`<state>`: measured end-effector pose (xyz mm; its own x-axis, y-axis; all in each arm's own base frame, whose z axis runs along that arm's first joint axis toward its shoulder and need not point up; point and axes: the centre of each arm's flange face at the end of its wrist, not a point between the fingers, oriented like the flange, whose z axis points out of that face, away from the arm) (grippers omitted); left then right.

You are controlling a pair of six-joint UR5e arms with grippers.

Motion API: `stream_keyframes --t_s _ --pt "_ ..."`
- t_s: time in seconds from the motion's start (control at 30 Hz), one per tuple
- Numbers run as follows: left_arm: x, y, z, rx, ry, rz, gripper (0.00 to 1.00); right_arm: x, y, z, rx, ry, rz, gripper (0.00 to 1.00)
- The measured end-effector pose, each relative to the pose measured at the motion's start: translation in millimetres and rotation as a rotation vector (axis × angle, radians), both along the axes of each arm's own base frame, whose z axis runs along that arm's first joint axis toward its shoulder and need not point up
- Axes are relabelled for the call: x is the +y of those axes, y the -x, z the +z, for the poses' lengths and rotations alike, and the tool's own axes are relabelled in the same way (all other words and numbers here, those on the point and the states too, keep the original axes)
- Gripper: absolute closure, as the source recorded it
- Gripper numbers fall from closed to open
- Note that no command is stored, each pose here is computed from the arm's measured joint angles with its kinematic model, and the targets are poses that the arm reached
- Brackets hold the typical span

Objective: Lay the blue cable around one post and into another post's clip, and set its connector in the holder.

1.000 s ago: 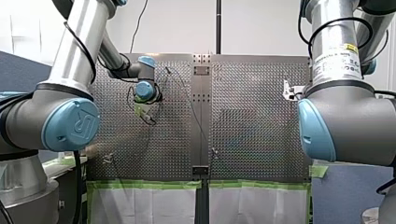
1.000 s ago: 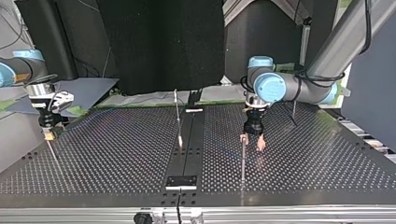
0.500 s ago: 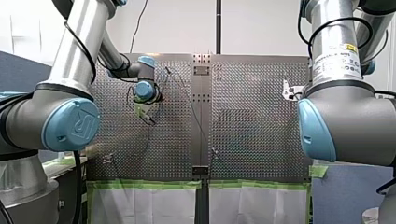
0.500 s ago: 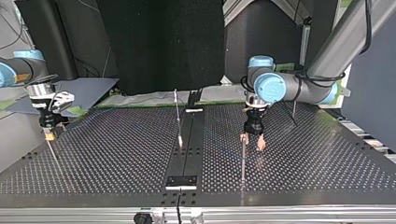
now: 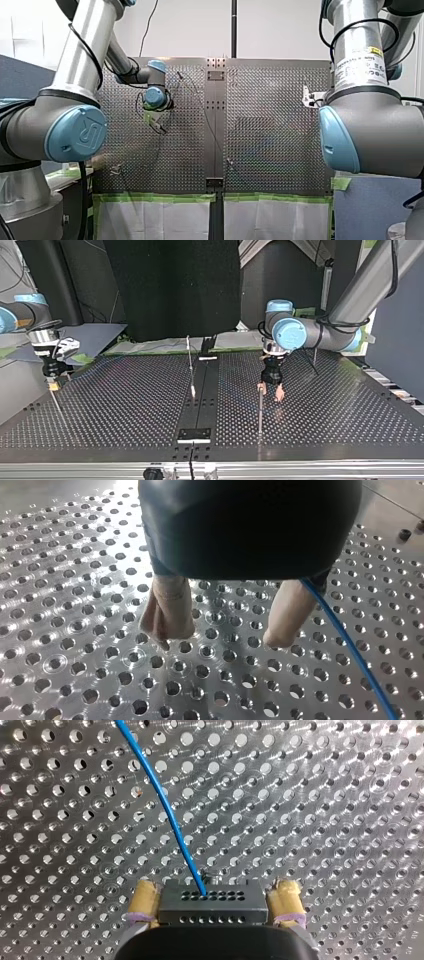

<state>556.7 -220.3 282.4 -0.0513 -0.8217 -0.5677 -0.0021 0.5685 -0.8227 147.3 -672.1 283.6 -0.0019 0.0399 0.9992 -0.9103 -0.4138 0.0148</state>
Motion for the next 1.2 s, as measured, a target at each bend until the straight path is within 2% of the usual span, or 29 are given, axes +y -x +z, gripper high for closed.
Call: stream_keyframes --t_s 0.27,0.47,0.63,0.8,0.97,1.2 --pt "0.2 0.9 0 0.006 -0.002 0.001 0.0 -0.2 0.3 0 -0.001 0.0 -0.003 0.01" --pt "3.3 4.5 1 0.029 -0.007 0.025 0.0 -0.3 0.7 0 -0.002 0.0 -0.004 0.01" --pt "4.5 10.0 17 0.012 -0.004 0.034 0.0 -0.3 0.4 0 -0.002 0.001 -0.003 0.01" --pt "0.5 19.2 35 -0.003 -0.002 0.023 0.0 -0.6 0.4 0 -0.002 0.003 -0.003 0.01" --pt "-3.3 26.1 37 0.022 -0.012 0.015 0.0 -0.7 0.9 0 -0.002 0.004 -0.004 0.01" --pt "-8.9 37.0 32 0.087 -0.063 0.0 0.0 -0.9 1.5 0 -0.002 0.004 -0.007 0.01"
